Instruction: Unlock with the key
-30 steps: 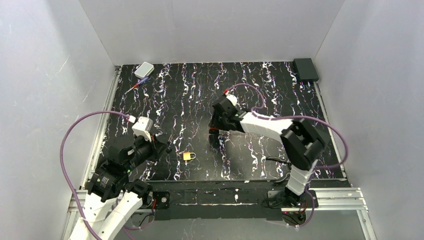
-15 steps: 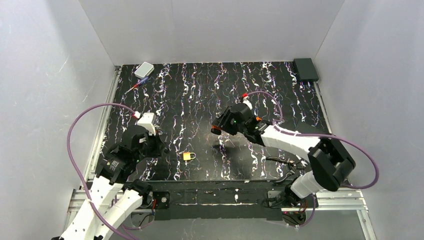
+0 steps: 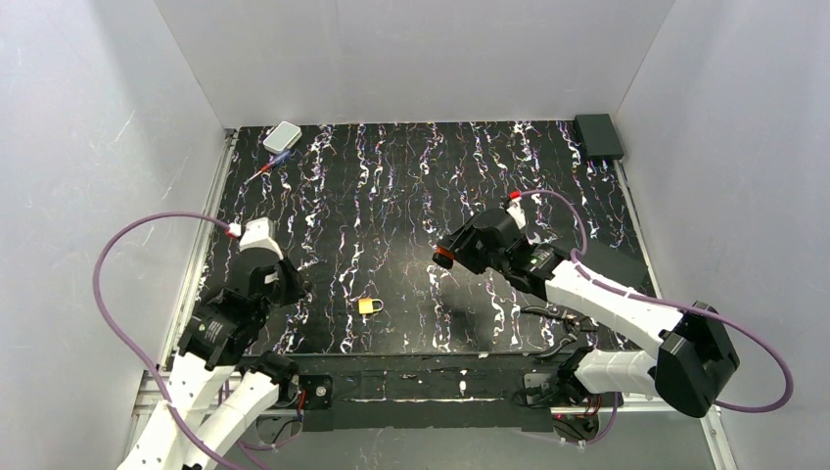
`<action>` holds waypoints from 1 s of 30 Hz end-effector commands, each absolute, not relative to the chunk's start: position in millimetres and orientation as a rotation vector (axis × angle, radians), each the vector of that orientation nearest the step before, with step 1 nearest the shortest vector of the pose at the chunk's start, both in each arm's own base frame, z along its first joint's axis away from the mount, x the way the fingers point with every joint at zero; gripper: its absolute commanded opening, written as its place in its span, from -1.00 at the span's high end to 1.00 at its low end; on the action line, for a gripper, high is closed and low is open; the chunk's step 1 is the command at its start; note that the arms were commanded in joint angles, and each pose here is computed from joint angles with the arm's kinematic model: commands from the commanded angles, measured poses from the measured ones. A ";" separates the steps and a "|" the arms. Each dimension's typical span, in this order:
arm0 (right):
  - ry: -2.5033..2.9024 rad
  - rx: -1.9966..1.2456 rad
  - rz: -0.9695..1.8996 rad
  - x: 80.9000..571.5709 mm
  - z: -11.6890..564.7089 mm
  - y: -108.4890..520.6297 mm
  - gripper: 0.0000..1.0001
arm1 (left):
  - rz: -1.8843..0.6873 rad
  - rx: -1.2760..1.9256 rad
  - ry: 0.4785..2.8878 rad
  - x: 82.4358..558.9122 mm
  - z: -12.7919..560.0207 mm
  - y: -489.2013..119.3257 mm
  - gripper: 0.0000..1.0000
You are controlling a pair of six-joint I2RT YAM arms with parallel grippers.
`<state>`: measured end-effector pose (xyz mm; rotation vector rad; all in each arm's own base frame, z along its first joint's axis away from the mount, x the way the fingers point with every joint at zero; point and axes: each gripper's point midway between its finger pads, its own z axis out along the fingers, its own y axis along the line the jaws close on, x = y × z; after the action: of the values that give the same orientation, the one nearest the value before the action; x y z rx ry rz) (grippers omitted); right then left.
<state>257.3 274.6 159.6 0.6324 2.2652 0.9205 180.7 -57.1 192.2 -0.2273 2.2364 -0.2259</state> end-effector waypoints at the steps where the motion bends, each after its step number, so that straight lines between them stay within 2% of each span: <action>1: 2.201 0.749 0.853 263.5 192.7 255.0 0.97 | -0.215 -0.455 2.112 179.7 212.7 -38.0 0.94; 2: 2.194 0.764 0.844 263.1 196.6 251.8 0.97 | -0.217 -0.462 2.095 180.9 215.9 -37.0 1.00; 7: 2.169 0.777 0.804 262.7 211.2 240.6 0.97 | -0.263 -0.396 2.055 184.1 229.5 -43.6 1.00; 11: 2.168 0.798 0.816 258.4 214.4 237.5 0.97 | -0.474 -0.128 1.952 184.4 241.5 -80.6 1.00; 13: 2.173 0.839 0.817 255.7 212.7 235.3 0.97 | -0.510 -0.120 1.928 183.0 242.5 -84.4 1.00; 17: 2.185 0.868 0.865 251.2 211.5 239.5 0.97 | -0.533 -0.004 2.042 173.2 232.4 -96.6 1.00; 21: 2.194 0.947 0.950 247.0 205.9 248.5 0.97 | -0.801 0.342 2.125 147.4 230.4 -146.6 1.00; 30: 2.114 1.170 1.027 256.1 207.7 254.8 0.97 | -1.063 0.256 2.236 143.5 243.1 -179.7 1.00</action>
<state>239.3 246.8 175.4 1.0611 2.2546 0.9009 155.8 -158.1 207.9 0.2119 2.2790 -0.8635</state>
